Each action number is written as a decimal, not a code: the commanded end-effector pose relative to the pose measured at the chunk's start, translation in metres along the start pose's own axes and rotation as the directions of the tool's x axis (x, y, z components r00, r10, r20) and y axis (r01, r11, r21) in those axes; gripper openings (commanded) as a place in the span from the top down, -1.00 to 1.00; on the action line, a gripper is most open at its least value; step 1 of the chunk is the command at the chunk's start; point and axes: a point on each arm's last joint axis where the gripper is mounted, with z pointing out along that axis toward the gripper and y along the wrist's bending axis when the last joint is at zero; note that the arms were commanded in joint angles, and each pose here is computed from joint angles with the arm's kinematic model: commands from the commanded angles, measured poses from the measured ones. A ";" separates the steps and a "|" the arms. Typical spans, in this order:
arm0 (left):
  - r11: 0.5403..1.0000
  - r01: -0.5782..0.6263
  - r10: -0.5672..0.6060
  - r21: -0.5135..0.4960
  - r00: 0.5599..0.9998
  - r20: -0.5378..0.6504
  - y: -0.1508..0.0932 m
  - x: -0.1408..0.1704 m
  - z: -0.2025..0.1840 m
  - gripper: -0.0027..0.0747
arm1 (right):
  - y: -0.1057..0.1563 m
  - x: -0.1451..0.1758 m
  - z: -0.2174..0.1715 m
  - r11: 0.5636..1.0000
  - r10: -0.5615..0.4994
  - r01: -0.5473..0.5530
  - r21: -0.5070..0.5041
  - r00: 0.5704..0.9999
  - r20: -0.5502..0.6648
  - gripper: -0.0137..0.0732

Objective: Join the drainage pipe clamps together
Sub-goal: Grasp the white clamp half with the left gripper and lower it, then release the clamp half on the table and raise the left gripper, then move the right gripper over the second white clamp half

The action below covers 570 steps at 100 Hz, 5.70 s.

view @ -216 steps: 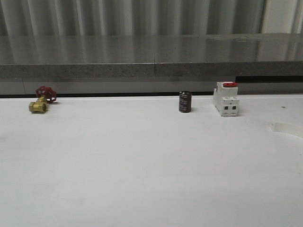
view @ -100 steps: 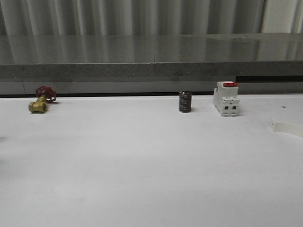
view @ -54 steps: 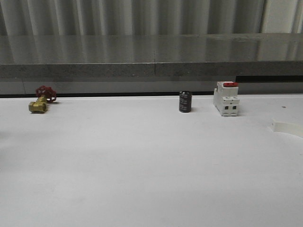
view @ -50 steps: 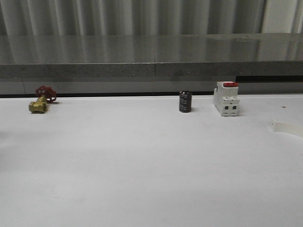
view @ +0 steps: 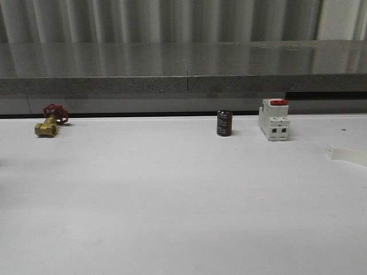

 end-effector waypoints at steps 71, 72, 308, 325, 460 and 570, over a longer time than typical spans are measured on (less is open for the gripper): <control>0.957 0.013 -0.090 0.289 0.963 0.255 -0.142 -0.031 -0.098 0.99 | 0.002 -0.014 -0.003 1.000 -0.003 0.005 -0.011 0.994 0.113 0.84; 0.955 0.005 -0.085 0.296 0.963 0.257 -0.147 -0.030 -0.098 0.99 | 0.002 -0.014 -0.003 1.000 -0.003 0.005 -0.011 0.994 0.113 0.84; 0.997 -0.034 -0.024 0.073 0.742 0.670 -0.067 0.085 -0.198 0.99 | 0.002 -0.014 -0.003 1.000 -0.003 0.005 -0.011 0.993 0.114 0.84; 0.997 -0.031 -0.039 0.077 0.647 0.761 -0.058 0.125 -0.201 0.99 | 0.002 -0.014 -0.003 1.000 -0.003 0.005 -0.011 0.993 0.114 0.84; 0.998 -0.062 -0.011 0.023 0.189 0.982 -0.041 0.277 -0.164 0.99 | 0.006 -0.072 0.036 0.998 -0.028 0.045 0.051 0.954 -0.298 0.84; 0.998 -0.062 -0.011 0.023 0.189 0.982 -0.041 0.277 -0.164 0.99 | -0.031 -0.009 0.277 0.973 0.196 0.063 0.223 0.284 -0.938 -0.32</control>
